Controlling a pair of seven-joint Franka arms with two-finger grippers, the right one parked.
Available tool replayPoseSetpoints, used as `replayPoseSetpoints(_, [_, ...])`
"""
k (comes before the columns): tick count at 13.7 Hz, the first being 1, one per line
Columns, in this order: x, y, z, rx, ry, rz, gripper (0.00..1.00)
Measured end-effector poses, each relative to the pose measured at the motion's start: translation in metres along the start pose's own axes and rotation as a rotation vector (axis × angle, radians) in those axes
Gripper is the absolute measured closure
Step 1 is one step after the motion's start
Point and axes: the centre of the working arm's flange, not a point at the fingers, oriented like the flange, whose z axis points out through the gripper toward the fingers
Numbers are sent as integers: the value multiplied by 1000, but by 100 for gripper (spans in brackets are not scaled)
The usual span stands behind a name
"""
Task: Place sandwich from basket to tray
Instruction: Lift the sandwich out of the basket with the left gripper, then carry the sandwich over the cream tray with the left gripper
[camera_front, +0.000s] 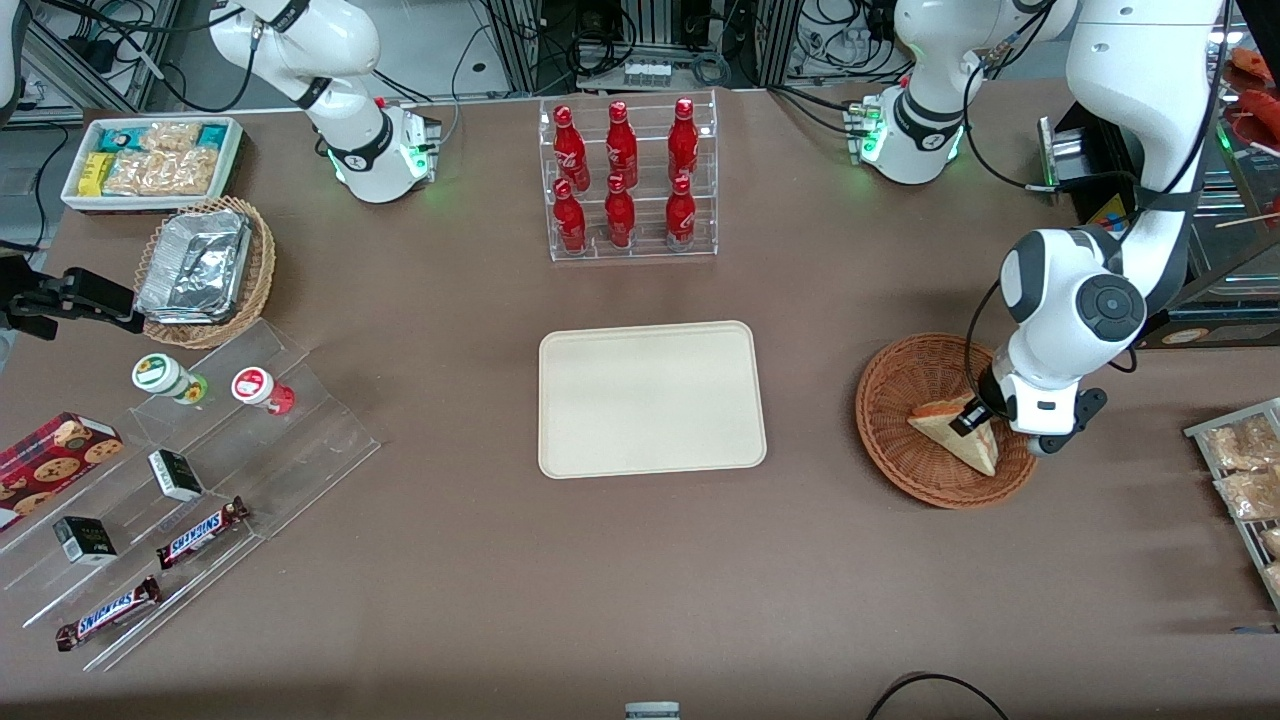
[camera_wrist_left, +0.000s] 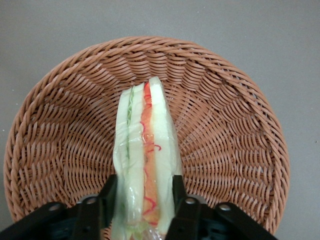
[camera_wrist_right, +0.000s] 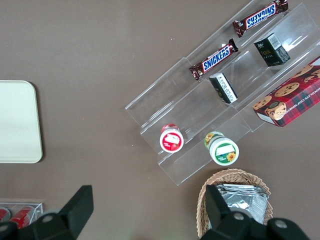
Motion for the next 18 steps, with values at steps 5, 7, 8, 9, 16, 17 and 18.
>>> replayPoseSetpoints(5, [2,4,-8,16,-15,7,80])
replayPoseSetpoints(7, [9,14,-36,63,-62,49,80])
replayPoseSetpoints(8, [13,24,-60,81,-82,82,83])
replayPoseSetpoints(9, [15,34,-86,94,-96,113,86])
replayPoseSetpoints(16, [-80,150,-177,117,-108,360,86])
replayPoseSetpoints(17, [-103,166,-174,120,-110,403,86])
replayPoseSetpoints(18, [-127,181,-170,125,-114,449,86])
